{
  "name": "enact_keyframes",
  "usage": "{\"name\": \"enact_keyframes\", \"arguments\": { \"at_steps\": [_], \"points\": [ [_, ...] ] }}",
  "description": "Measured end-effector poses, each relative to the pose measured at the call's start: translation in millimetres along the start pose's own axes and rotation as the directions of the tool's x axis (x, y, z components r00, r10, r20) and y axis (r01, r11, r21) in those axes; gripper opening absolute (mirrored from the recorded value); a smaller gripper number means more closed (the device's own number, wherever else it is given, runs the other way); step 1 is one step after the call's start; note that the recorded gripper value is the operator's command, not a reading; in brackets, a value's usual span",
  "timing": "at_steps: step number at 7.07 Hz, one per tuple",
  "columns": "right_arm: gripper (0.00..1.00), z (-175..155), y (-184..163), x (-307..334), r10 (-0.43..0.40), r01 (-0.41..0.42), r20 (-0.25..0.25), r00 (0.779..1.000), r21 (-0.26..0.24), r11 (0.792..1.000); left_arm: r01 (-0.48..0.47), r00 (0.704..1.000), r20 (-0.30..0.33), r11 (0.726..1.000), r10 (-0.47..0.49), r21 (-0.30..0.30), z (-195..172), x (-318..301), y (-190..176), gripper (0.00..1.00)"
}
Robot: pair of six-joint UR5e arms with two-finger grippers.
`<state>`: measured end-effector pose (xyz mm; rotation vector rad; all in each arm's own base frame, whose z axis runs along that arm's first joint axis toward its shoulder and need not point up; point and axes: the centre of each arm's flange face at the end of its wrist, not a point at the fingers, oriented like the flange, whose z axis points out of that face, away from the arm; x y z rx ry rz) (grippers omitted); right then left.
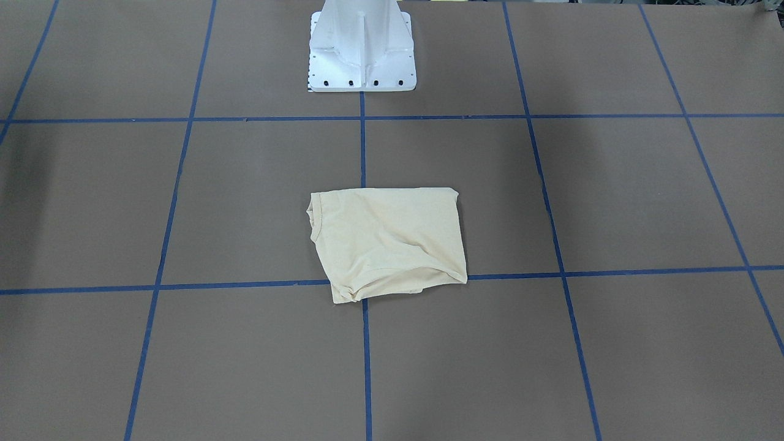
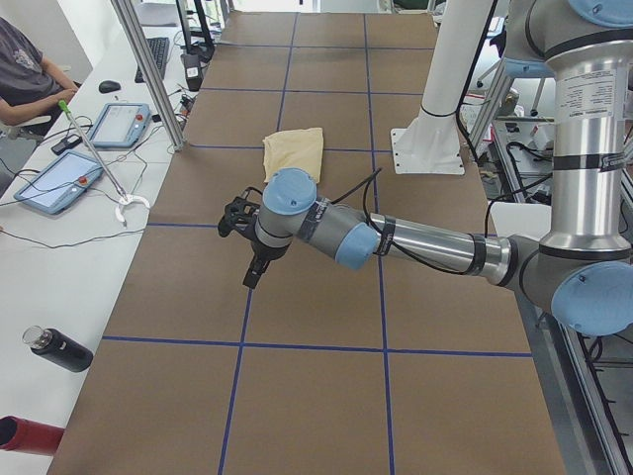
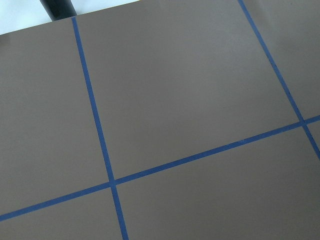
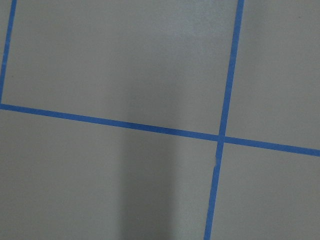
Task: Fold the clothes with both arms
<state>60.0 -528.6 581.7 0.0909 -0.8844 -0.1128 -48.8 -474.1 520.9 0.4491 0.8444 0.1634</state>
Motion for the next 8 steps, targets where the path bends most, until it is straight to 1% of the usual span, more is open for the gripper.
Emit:
{"name": "enact_keyframes", "arguments": {
  "at_steps": [2,3,5,7,8],
  "points": [
    [1.00,-2.1,1.6,-3.0,-0.011,0.011,0.001,1.000,0.005,1.000,0.005,1.000,-0.013,1.000,-0.005,-0.005,1.5,-0.5,1.3,1.00],
    [1.00,-3.1,1.3,-5.1,-0.026,0.026,-0.002,1.000,0.012,1.000,0.007,0.999,-0.034,1.000,-0.007,-0.009,2.2,1.0,1.9,1.00],
    [1.00,-6.1,-1.3,-9.0,-0.059,0.059,-0.016,0.998,0.039,0.997,0.007,0.998,-0.062,1.000,-0.008,-0.013,4.6,2.0,1.8,1.00],
    [1.00,-4.8,-3.0,-11.4,-0.072,0.073,-0.027,0.997,0.042,0.996,0.014,0.998,-0.063,1.000,-0.015,-0.022,10.7,-3.8,1.9,1.00],
    [1.00,-2.1,-4.4,-12.2,-0.078,0.079,-0.047,0.996,0.036,0.996,0.016,0.998,-0.062,1.000,-0.018,-0.025,12.3,-5.5,2.0,1.00]
  ]
}}
